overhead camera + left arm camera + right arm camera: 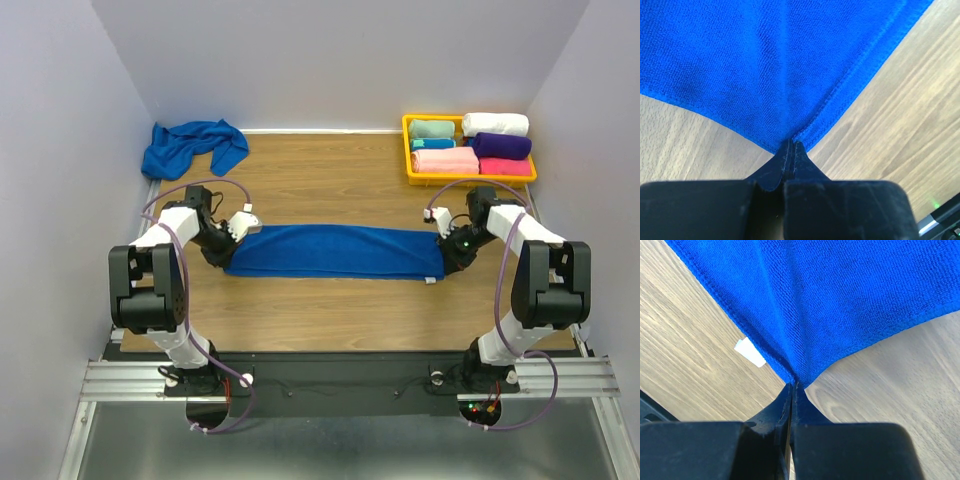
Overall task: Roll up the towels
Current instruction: Fold the towel
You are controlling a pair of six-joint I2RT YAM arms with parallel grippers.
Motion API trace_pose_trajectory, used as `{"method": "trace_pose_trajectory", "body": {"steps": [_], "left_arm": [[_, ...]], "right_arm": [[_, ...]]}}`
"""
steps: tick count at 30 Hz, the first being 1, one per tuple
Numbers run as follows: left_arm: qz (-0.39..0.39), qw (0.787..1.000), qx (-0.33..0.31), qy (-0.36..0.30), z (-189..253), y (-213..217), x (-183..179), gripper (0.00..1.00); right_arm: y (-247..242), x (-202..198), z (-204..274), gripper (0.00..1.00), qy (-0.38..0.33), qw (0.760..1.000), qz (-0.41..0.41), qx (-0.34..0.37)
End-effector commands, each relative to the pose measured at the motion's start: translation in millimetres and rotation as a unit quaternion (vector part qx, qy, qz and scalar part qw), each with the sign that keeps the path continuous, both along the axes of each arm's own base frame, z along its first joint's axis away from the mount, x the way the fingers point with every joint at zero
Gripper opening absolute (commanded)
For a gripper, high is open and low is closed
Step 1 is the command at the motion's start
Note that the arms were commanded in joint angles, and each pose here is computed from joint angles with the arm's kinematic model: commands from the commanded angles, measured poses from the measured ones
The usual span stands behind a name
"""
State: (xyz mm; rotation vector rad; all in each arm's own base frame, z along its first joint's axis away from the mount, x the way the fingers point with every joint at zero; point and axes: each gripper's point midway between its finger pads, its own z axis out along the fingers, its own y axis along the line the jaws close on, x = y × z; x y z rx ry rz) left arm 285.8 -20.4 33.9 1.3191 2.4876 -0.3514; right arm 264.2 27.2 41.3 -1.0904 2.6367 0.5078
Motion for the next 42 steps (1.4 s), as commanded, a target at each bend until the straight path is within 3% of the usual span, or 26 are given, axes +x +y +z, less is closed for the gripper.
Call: {"method": "trace_pose_trajectory", "body": {"steps": [1,16,33,34,35,36,37,39,40,42], "left_arm": [[-0.015,0.999,-0.022,-0.033,34.7,-7.5,7.3,0.0],[-0.02,0.999,-0.014,-0.035,43.4,8.6,-2.5,0.0],[-0.044,0.999,-0.018,0.011,11.5,10.6,-31.3,0.0],[-0.05,0.999,-0.017,0.012,11.4,9.5,-34.2,0.04],[-0.059,0.998,-0.016,0.014,10.6,9.1,-36.6,0.2],[-0.062,0.998,-0.016,0.02,10.5,8.3,-40.8,0.27],[-0.065,0.998,-0.015,0.022,13.3,8.0,-43.6,0.35],[-0.065,0.998,-0.015,0.005,24.1,7.4,-37.5,0.49],[-0.063,0.998,-0.017,-0.003,29.8,7.2,-34.6,0.6],[-0.053,0.998,-0.021,-0.035,48.5,6.0,-18.8,0.62]], "right_arm": [[-0.5,11.5,15.4,0.01,-0.028,1.0,0.003,-0.007],[-4.7,22.0,35.2,0.01,-0.063,0.998,-0.002,-0.019],[0.0,9.0,11.4,0.01,-0.022,1.0,0.014,-0.004],[-0.3,8.2,10.9,0.11,-0.021,1.0,0.015,-0.005],[-0.7,7.8,11.6,0.16,-0.022,1.0,0.018,-0.006],[-0.9,6.7,13.0,0.23,-0.02,1.0,0.018,-0.006],[-1.2,12.2,20.5,0.42,-0.03,0.999,0.013,-0.008],[0.6,18.0,32.2,0.57,-0.039,0.999,-0.001,-0.003],[0.7,29.8,45.1,0.61,-0.059,0.998,-0.006,-0.002],[4.1,42.1,61.3,0.63,-0.078,0.997,-0.019,0.009]]}}
